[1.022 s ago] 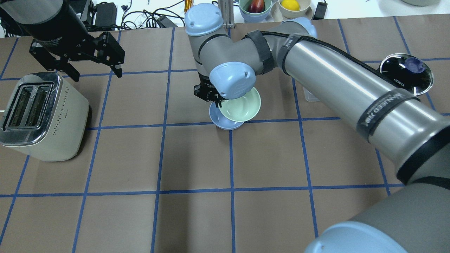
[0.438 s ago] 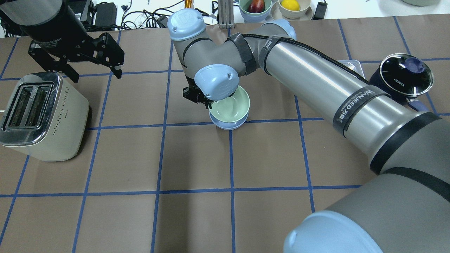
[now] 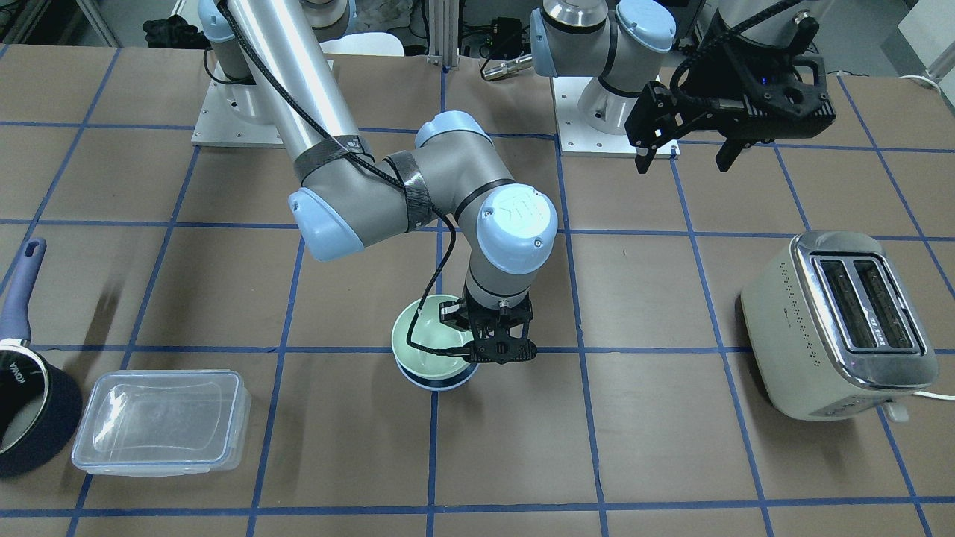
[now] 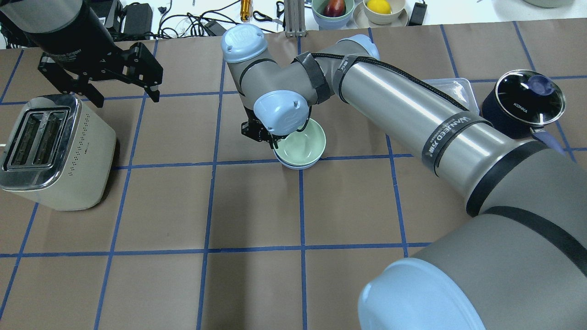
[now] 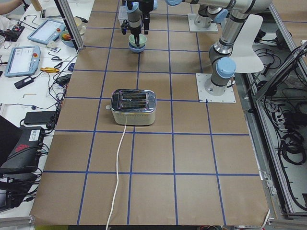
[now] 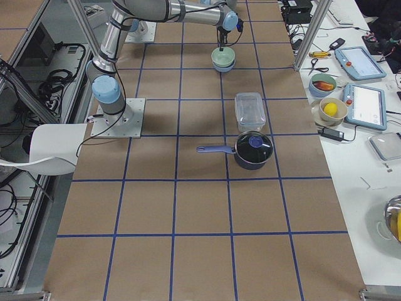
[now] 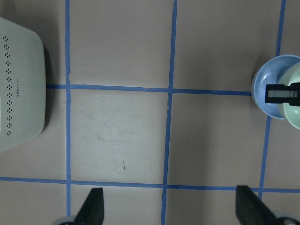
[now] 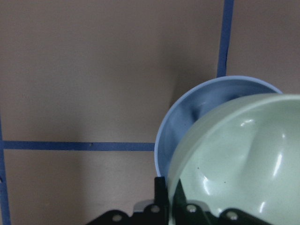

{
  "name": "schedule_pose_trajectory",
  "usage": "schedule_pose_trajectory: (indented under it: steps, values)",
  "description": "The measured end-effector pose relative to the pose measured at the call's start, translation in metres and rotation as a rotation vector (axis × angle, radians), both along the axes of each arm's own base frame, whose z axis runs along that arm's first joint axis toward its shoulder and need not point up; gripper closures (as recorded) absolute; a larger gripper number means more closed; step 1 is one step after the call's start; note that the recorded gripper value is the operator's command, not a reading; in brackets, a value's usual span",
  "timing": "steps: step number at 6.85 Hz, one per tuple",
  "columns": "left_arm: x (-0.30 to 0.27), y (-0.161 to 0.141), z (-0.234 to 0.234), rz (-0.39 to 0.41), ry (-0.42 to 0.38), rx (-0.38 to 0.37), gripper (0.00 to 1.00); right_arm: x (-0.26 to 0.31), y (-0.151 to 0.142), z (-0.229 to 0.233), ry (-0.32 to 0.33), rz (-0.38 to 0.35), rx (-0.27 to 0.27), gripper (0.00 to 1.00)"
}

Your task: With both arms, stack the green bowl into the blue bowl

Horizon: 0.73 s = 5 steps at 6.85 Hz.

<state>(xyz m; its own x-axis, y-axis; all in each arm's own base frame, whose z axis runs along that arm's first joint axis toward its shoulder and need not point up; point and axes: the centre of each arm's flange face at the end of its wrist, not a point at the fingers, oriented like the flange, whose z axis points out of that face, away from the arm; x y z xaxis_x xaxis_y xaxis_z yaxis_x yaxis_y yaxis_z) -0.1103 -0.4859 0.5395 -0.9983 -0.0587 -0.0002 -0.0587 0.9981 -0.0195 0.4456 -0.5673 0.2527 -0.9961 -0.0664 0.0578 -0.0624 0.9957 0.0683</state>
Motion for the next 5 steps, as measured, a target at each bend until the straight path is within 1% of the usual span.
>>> schedule_pose_trajectory:
  steps: [1,3,4,5]
  values:
    - [0.000,0.000,0.000,0.000,0.001,0.000,0.00,0.000,-0.001,-0.004,0.001,0.009,0.006,0.00]
    - [0.000,0.000,0.000,-0.001,0.002,0.001,0.00,-0.004,-0.005,-0.001,0.000,0.009,0.009,0.00]
    - [0.000,0.000,-0.001,-0.001,0.002,0.001,0.00,-0.011,-0.006,0.016,0.004,0.002,0.016,0.00]
    - [0.000,0.000,-0.001,-0.001,0.002,0.001,0.00,-0.031,-0.005,0.047,0.012,-0.005,0.037,0.00]
